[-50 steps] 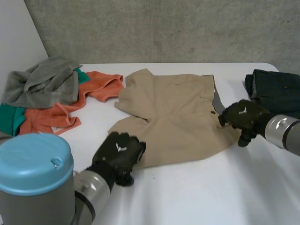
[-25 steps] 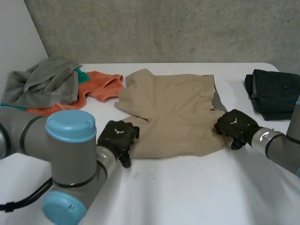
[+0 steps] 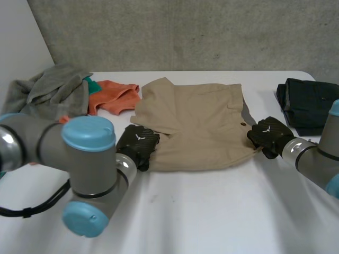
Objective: Fold the laundry.
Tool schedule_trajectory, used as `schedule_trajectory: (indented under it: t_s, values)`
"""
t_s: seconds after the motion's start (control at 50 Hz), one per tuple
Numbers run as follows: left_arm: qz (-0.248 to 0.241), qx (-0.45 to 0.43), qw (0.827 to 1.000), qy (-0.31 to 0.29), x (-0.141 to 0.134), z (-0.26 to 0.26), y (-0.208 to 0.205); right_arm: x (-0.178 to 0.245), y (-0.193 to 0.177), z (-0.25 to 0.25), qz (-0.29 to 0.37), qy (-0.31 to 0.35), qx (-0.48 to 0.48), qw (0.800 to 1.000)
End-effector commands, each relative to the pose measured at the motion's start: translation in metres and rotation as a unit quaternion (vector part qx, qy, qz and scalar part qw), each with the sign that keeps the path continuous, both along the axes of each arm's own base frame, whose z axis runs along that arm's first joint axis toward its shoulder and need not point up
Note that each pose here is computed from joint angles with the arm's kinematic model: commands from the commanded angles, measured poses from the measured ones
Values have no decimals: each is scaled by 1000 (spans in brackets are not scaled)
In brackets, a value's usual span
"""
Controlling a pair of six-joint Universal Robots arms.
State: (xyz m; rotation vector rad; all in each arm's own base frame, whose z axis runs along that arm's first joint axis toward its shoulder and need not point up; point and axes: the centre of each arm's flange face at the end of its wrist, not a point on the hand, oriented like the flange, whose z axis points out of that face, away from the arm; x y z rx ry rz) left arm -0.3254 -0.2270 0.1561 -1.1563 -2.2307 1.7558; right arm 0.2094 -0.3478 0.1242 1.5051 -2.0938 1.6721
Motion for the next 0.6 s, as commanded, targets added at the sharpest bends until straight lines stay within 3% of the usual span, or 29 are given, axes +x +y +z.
schedule_trajectory:
  t_s: [0.02, 0.22, 0.34, 0.44, 0.6]
  values:
    - [-9, 50, 998, -38, 30, 37, 47, -8, 47, 45, 6, 35, 50, 998]
    - [-50, 118, 982, -139, 61, 40, 104, -28, 94, 59, -1, 123, 143, 982]
    - [-45, 78, 990, -108, 52, 38, 90, -27, 96, 56, -2, 120, 137, 983]
    - [-25, 3, 998, -57, 30, 25, 52, -22, 78, 49, -37, 69, 108, 991]
    - [11, -54, 998, -31, 23, 24, 32, -6, 64, 27, -58, 44, 95, 993]
